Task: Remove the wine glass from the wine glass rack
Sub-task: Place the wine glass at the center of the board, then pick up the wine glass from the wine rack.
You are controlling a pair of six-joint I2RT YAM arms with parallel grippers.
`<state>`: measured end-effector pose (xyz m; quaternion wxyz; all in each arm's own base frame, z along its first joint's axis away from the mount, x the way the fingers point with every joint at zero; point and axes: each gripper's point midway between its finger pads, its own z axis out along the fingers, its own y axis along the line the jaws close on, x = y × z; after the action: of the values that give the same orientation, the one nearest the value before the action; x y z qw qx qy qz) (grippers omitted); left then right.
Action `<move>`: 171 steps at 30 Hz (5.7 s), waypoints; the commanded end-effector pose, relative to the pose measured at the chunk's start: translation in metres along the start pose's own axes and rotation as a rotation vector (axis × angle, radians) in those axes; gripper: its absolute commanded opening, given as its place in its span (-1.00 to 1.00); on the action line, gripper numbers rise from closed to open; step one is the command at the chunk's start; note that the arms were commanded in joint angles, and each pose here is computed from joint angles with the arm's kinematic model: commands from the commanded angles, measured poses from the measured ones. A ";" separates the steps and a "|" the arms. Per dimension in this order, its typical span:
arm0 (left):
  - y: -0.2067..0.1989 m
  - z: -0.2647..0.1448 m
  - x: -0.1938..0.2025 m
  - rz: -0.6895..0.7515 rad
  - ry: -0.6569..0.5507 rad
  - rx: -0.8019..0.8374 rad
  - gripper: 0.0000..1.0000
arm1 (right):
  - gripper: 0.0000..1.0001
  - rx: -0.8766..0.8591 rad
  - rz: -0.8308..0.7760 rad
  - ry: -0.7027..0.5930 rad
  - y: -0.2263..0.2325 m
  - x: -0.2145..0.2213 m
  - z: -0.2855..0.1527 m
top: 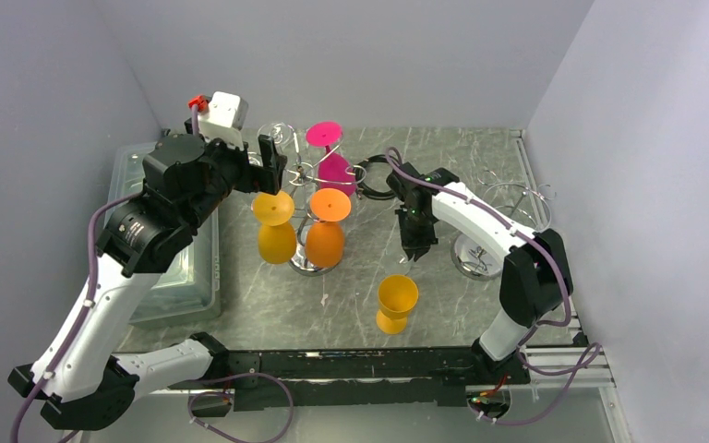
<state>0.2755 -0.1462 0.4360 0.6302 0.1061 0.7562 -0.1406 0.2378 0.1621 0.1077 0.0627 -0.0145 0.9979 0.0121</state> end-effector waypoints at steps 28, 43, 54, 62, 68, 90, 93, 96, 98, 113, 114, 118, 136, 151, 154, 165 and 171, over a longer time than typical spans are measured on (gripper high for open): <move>-0.006 -0.006 -0.021 -0.019 -0.060 0.037 0.99 | -0.50 -0.043 0.035 -0.167 0.006 -0.024 -0.042; -0.011 -0.006 -0.021 -0.026 -0.056 0.064 0.99 | -0.40 -0.063 0.062 -0.336 0.003 -0.049 -0.105; -0.021 -0.003 -0.023 -0.040 -0.044 0.111 0.99 | -0.18 -0.078 0.121 -0.611 -0.018 -0.070 -0.205; -0.034 0.001 -0.024 -0.059 -0.031 0.166 0.99 | 0.04 -0.009 0.238 -0.763 -0.065 -0.046 -0.253; -0.042 0.006 -0.024 -0.070 -0.024 0.200 0.99 | 0.18 0.075 0.340 -0.798 -0.107 -0.010 -0.262; -0.059 0.019 -0.017 -0.049 0.006 0.240 0.98 | 0.70 0.398 0.660 -0.650 -0.236 0.045 -0.207; -0.058 0.020 -0.014 -0.038 0.011 0.231 0.98 | 0.77 0.367 0.687 -0.650 -0.237 0.042 -0.205; -0.056 0.023 -0.012 -0.032 0.013 0.213 0.98 | 0.82 0.320 0.714 -0.662 -0.236 0.033 -0.206; -0.054 0.025 -0.008 -0.029 0.019 0.201 0.98 | 0.83 0.300 0.733 -0.663 -0.237 0.028 -0.207; -0.065 0.043 0.018 0.060 0.048 0.168 0.98 | 0.91 0.287 0.839 -0.620 -0.253 0.018 -0.198; -0.066 0.044 0.019 0.067 0.046 0.167 0.98 | 0.91 0.286 0.843 -0.616 -0.254 0.018 -0.196; -0.070 0.047 0.025 0.089 0.048 0.169 0.98 | 0.90 0.276 0.851 -0.590 -0.255 0.014 -0.190; -0.083 0.052 0.078 0.294 0.063 0.238 0.98 | 0.84 0.221 0.887 -0.516 -0.254 0.011 -0.182; -0.083 0.044 0.077 0.409 0.022 0.214 0.98 | 0.73 0.145 0.933 -0.512 -0.246 0.008 -0.179; -0.082 0.044 0.076 0.409 0.017 0.207 0.98 | 0.70 0.135 0.938 -0.507 -0.245 0.007 -0.177; -0.075 0.044 0.070 0.415 0.006 0.165 0.98 | 0.56 0.140 0.948 -0.503 -0.245 0.010 -0.174; -0.073 0.044 0.066 0.416 0.001 0.154 0.98 | 0.61 0.151 0.941 -0.485 -0.246 0.014 -0.169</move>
<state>0.2835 -0.2343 0.3682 0.6364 0.2918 0.7098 -0.0776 0.2087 -0.0896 0.2660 0.2683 0.4413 0.8555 -0.0367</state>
